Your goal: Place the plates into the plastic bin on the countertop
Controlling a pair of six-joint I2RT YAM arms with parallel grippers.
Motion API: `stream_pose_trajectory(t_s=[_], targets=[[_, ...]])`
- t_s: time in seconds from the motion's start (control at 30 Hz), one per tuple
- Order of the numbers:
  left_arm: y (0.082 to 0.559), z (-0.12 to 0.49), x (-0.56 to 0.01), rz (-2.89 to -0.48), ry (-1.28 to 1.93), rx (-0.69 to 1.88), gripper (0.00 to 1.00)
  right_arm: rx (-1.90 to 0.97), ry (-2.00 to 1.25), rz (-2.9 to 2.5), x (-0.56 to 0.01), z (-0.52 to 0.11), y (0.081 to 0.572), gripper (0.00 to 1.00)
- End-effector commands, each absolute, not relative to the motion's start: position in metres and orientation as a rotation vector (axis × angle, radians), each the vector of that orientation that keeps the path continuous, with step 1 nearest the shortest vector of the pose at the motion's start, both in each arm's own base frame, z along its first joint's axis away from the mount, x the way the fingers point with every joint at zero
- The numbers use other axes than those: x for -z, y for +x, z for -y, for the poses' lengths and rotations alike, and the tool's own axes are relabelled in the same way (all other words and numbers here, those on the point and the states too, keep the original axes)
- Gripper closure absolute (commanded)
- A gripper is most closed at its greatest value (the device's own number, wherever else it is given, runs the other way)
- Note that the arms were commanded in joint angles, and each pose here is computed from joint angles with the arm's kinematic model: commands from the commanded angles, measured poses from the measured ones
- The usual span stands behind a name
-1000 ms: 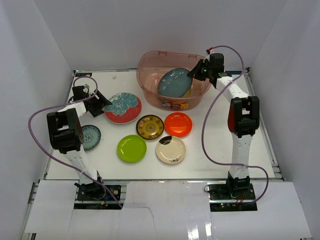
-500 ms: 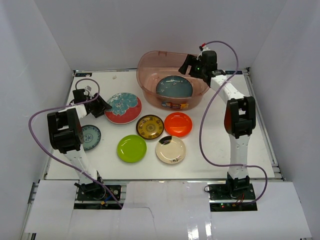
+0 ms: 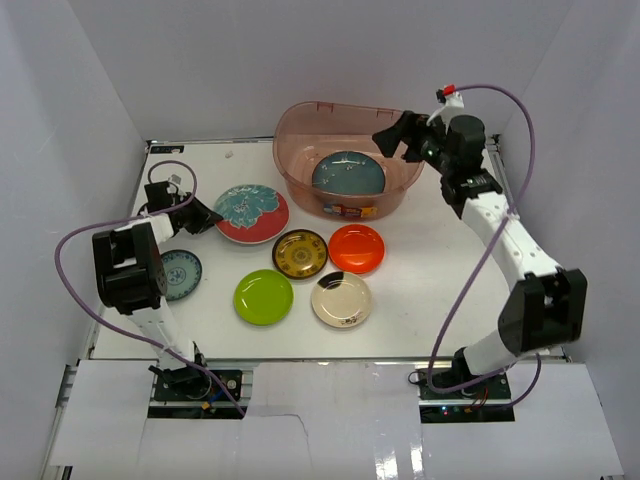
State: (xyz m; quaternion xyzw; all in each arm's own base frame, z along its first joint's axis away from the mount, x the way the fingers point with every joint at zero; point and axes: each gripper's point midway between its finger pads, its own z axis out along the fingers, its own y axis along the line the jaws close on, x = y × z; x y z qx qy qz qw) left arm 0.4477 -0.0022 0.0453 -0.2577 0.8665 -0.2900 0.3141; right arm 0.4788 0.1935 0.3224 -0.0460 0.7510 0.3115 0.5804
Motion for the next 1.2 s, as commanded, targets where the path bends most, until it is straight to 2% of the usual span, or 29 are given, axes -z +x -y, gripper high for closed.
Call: stream_pose_trajectory(t_s=[0.0, 0.03, 0.07, 0.1, 0.13, 0.17, 0.2, 0.37, 0.53, 0.7, 0.77, 0.8, 0.87, 0.97, 1.0, 1.03, 1.1, 1.17], targets=[[0.446, -0.001, -0.116, -2.142, -0.668, 0.754, 1.00, -0.844, -0.139, -1.635, -0.347, -0.195, 0.425, 0.02], [0.445, 0.000, -0.130, -2.111, -0.664, 0.760, 1.00, -0.850, -0.125, -1.635, -0.340, -0.191, 0.414, 0.11], [0.443, 0.000, -0.145, -2.080, -0.668, 0.771, 1.00, -0.853, -0.100, -1.697, -0.302, -0.187, 0.399, 0.22], [0.441, 0.001, -0.160, -2.050, -0.658, 0.776, 1.00, -0.865, -0.090, -1.646, -0.315, -0.182, 0.380, 0.35], [0.436, 0.004, -0.191, -1.990, -0.620, 0.780, 1.00, -0.865, -0.068, -1.658, -0.306, -0.178, 0.371, 0.78], [0.433, 0.005, -0.206, -1.956, -0.622, 0.791, 1.00, -0.862, -0.025, -1.731, -0.268, -0.173, 0.357, 0.92], [0.430, 0.006, -0.222, -1.922, -0.607, 0.796, 1.00, -0.874, -0.010, -1.697, -0.273, -0.168, 0.340, 0.92], [0.404, 0.021, -0.307, -1.744, -0.532, 0.857, 1.00, -0.873, 0.018, -1.757, -0.219, -0.156, 0.292, 0.92], [0.396, 0.050, -0.358, -1.656, -0.455, 0.923, 1.00, -0.800, 0.004, -1.821, -0.188, -0.146, 0.279, 0.92], [0.411, 0.128, -0.398, -1.644, -0.292, 1.027, 1.00, -0.789, 0.000, -1.870, -0.166, -0.145, 0.274, 0.87], [0.420, 0.162, -0.398, -1.663, -0.239, 1.049, 1.00, -0.798, -0.009, -1.894, -0.156, -0.146, 0.271, 0.87], [0.437, 0.174, -0.381, -1.707, -0.243, 1.047, 1.00, -0.802, -0.013, -1.902, -0.153, -0.147, 0.270, 0.87], [0.450, 0.199, -0.390, -1.697, -0.199, 1.053, 1.00, -0.806, -0.018, -1.916, -0.146, -0.147, 0.265, 0.87], [0.480, 0.229, -0.380, -1.720, -0.177, 1.069, 1.00, -0.812, -0.031, -1.935, -0.137, -0.148, 0.260, 0.86], [0.496, 0.238, -0.359, -1.760, -0.185, 1.066, 1.00, -0.810, -0.044, -1.940, -0.136, -0.148, 0.258, 0.86], [0.504, 0.245, -0.374, -1.725, -0.166, 1.076, 1.00, -0.806, -0.047, -1.947, -0.134, -0.148, 0.258, 0.86], [0.524, 0.264, -0.346, -1.780, -0.156, 1.090, 1.00, -0.796, -0.057, -1.957, -0.131, -0.147, 0.257, 0.86], [0.535, 0.278, -0.350, -1.773, -0.136, 1.089, 1.00, -0.780, -0.064, -1.958, -0.131, -0.146, 0.257, 0.85]])
